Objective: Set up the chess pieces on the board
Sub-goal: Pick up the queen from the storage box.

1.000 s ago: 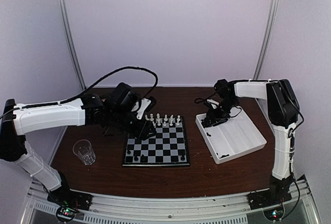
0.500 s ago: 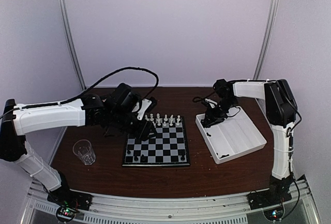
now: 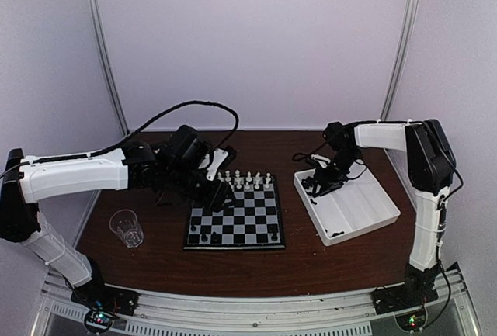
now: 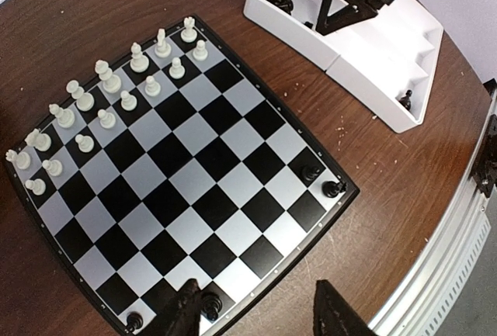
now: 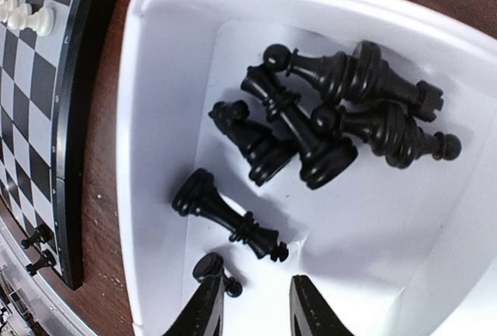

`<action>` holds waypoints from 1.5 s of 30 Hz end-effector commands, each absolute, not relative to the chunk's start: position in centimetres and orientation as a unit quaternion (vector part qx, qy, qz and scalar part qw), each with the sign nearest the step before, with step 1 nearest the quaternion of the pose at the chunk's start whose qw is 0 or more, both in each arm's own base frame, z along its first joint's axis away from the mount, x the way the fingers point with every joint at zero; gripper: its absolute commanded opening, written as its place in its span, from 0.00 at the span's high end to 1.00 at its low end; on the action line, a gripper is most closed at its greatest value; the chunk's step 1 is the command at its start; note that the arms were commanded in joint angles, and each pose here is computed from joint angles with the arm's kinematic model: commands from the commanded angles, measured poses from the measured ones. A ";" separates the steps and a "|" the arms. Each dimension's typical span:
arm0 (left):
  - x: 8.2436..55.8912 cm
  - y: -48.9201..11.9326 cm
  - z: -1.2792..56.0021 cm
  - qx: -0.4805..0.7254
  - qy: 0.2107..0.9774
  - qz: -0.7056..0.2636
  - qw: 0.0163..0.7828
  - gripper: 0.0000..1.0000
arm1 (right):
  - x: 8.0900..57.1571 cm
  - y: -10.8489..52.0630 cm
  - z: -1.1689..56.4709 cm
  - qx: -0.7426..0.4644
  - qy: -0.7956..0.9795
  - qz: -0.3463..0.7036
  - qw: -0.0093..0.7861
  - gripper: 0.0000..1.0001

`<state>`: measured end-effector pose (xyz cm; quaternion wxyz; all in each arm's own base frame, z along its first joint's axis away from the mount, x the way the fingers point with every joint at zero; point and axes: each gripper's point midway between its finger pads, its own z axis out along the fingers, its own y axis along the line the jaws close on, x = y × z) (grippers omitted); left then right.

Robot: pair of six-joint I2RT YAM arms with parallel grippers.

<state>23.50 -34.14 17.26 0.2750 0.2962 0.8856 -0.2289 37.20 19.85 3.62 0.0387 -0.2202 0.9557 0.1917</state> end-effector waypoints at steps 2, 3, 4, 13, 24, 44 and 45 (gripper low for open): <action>23.8 -35.1 18.4 0.294 0.876 -0.245 0.294 0.50 | 37.8 19.5 5.7 -0.239 0.953 0.171 0.068 0.66; 23.8 -35.2 18.3 0.295 0.876 -0.246 0.292 0.50 | 38.2 19.6 5.6 -0.240 0.953 0.170 0.070 0.66; 23.8 -35.3 18.2 0.296 0.876 -0.247 0.290 0.50 | 38.5 19.7 5.6 -0.243 0.953 0.170 0.070 0.66; 23.6 -34.8 18.4 0.297 0.876 -0.241 0.293 0.50 | 39.3 21.4 3.8 -0.293 0.939 0.175 0.053 0.68; 23.5 -34.6 18.0 0.295 0.878 -0.239 0.291 0.50 | 37.7 21.3 2.1 -0.314 0.935 0.164 0.025 0.71; 23.7 -36.0 19.1 0.311 0.865 -0.252 0.302 0.51 | 36.8 20.2 7.0 -0.253 0.941 0.219 0.052 0.91; 23.8 -36.4 19.4 0.311 0.861 -0.256 0.309 0.51 | 36.7 20.5 8.0 -0.245 0.936 0.244 0.062 0.91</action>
